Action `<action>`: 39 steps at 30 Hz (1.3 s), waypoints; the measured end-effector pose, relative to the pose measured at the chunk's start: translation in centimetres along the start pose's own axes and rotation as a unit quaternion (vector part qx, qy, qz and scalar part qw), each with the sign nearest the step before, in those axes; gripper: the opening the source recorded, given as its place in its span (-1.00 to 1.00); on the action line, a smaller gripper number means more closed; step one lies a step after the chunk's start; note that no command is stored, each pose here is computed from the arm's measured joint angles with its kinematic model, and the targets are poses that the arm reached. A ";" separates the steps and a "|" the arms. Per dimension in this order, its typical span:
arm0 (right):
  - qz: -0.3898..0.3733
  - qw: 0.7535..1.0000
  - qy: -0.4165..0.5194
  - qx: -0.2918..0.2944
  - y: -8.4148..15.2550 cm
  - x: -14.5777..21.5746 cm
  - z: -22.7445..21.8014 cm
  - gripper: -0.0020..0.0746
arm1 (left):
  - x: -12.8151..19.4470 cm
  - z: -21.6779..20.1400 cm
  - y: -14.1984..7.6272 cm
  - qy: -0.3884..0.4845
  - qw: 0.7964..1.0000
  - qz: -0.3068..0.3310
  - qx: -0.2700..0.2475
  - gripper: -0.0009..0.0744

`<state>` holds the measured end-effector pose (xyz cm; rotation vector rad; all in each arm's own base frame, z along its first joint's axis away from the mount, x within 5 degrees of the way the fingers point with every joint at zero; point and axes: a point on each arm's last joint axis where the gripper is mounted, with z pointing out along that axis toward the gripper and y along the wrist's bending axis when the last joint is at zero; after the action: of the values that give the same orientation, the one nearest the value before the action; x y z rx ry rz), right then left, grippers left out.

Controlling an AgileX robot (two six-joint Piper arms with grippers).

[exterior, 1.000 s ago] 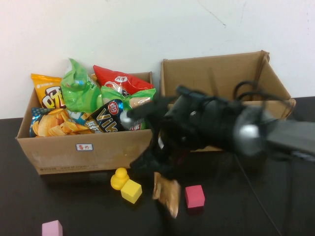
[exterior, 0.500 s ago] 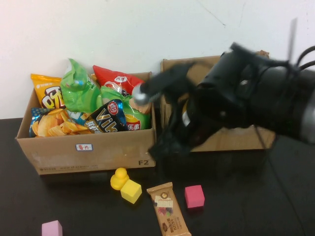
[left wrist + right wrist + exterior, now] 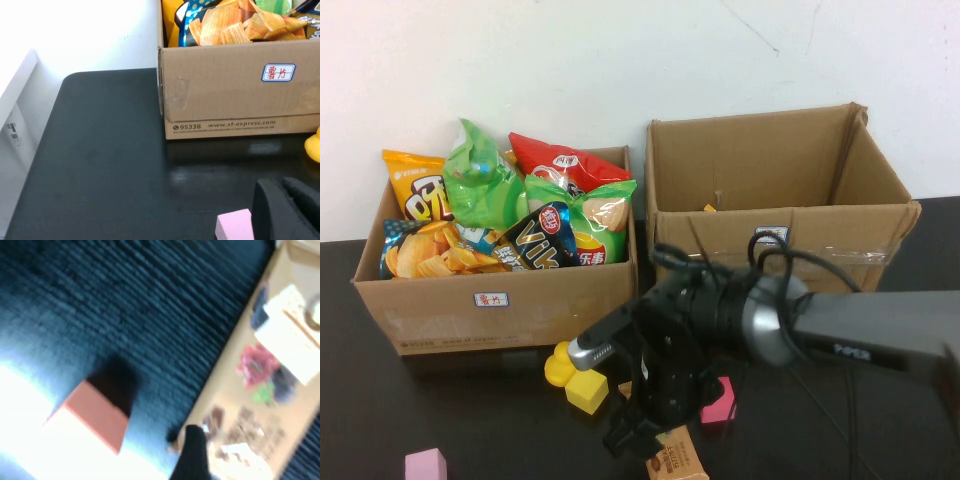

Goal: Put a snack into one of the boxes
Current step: Pick up the biscuit

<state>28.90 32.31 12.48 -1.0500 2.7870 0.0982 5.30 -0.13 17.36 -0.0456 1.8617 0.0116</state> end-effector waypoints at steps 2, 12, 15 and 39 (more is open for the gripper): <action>0.004 1.000 -0.003 -0.003 0.1 -0.1 1.1 0.51 | 0.0 0.0 0.0 0.000 1.000 0.000 0.000 -0.98; 0.032 0.999 0.005 -0.010 0.3 0.0 4.3 0.52 | 0.0 0.0 0.0 0.000 1.000 0.001 0.000 -0.98; 0.032 0.999 0.004 -0.010 0.3 -0.1 4.4 0.52 | 0.0 0.0 0.0 0.000 1.000 0.001 0.000 -0.98; 0.010 1.000 -0.015 0.010 -0.6 -0.4 0.0 -0.81 | 0.0 0.0 0.0 0.000 1.000 0.001 0.000 -0.98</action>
<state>29.58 32.11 12.51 -1.0094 2.7662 0.0879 5.30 -0.12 17.36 -0.0443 1.8620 0.0137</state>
